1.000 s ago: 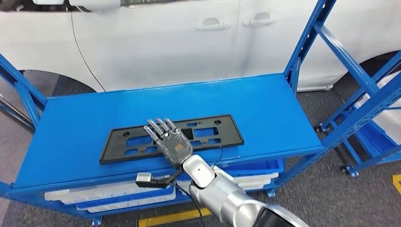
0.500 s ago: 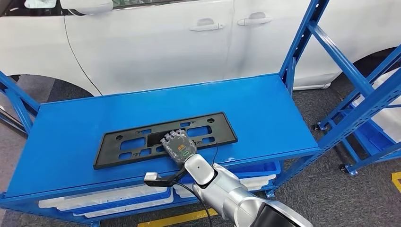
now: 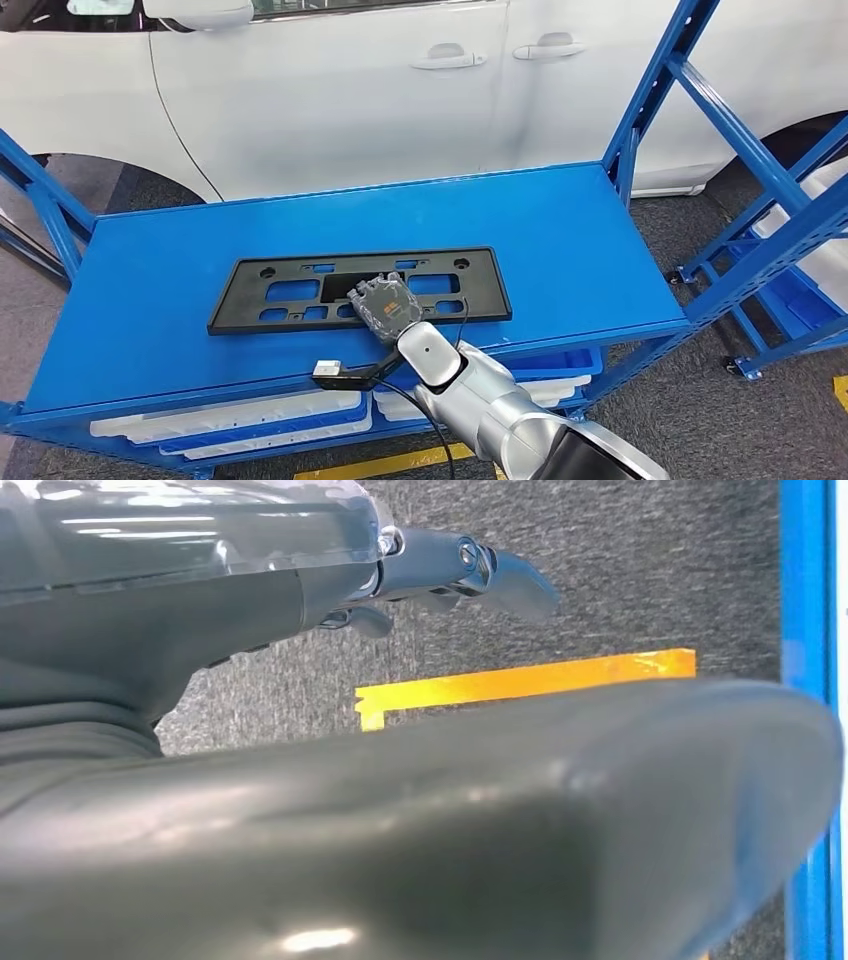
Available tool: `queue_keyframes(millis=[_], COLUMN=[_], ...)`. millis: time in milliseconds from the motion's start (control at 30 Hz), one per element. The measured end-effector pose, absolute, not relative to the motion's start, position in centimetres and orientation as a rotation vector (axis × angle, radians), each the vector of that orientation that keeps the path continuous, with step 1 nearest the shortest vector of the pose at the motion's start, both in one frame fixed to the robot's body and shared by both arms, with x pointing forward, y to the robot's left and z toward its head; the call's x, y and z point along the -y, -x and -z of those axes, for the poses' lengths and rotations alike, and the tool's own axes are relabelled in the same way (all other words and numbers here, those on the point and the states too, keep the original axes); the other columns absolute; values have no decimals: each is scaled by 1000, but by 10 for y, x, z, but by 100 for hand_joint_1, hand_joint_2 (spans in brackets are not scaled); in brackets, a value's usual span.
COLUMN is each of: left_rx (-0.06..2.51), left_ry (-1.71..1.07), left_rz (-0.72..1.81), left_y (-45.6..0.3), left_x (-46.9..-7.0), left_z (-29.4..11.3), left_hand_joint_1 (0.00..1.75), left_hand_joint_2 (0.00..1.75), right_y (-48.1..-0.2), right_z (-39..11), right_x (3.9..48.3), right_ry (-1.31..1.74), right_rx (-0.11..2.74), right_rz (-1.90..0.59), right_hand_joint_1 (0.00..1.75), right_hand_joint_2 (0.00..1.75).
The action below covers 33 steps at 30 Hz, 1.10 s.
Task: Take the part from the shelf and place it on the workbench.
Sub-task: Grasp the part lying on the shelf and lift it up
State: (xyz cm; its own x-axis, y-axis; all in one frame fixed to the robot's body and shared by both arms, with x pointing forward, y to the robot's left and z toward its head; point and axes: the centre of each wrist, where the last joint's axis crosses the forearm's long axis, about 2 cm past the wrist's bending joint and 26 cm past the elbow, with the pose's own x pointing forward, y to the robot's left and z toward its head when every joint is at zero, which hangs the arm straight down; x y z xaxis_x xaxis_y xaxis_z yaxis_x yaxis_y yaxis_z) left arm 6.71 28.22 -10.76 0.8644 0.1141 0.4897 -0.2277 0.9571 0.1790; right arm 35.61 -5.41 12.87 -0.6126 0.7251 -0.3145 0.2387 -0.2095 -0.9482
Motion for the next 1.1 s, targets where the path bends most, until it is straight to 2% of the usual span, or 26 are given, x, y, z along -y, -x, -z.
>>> queue_keyframes(millis=[67,300,467,600,700,767,933,1100], left_rx=[505,518,467,476,536,566,504,447], left_ry=[-238,-248,-290,-261,-253,-276,-292,-319], left_rz=[-178,-204,-270,-326,-377,-377,-354,-354], left_y=[-68,-67,-64,-56,-50,-48,-44,-45], left_x=[-282,-283,-287,-288,-289,-290,-292,-292], left_z=[108,108,108,109,110,111,111,111], left_hand_joint_1=[0,0,0,0,0,0,0,0], left_hand_joint_2=[175,175,175,175,175,175,175,175], right_y=[-357,-363,-379,-380,-364,-347,-305,-288], right_z=[-129,-140,-179,-219,-251,-270,-295,-311], right_x=[55,56,62,82,102,117,145,153], right_ry=[1122,1034,800,347,-247,-646,-1191,-1328], right_rx=[1705,1881,2154,2368,2448,2467,2554,2601], right_rz=[-1872,-1673,-1241,-701,-255,-79,-98,-195], right_hand_joint_1=[175,175,175,175,175,175,175,175], right_hand_joint_2=[175,175,175,175,175,175,175,175])
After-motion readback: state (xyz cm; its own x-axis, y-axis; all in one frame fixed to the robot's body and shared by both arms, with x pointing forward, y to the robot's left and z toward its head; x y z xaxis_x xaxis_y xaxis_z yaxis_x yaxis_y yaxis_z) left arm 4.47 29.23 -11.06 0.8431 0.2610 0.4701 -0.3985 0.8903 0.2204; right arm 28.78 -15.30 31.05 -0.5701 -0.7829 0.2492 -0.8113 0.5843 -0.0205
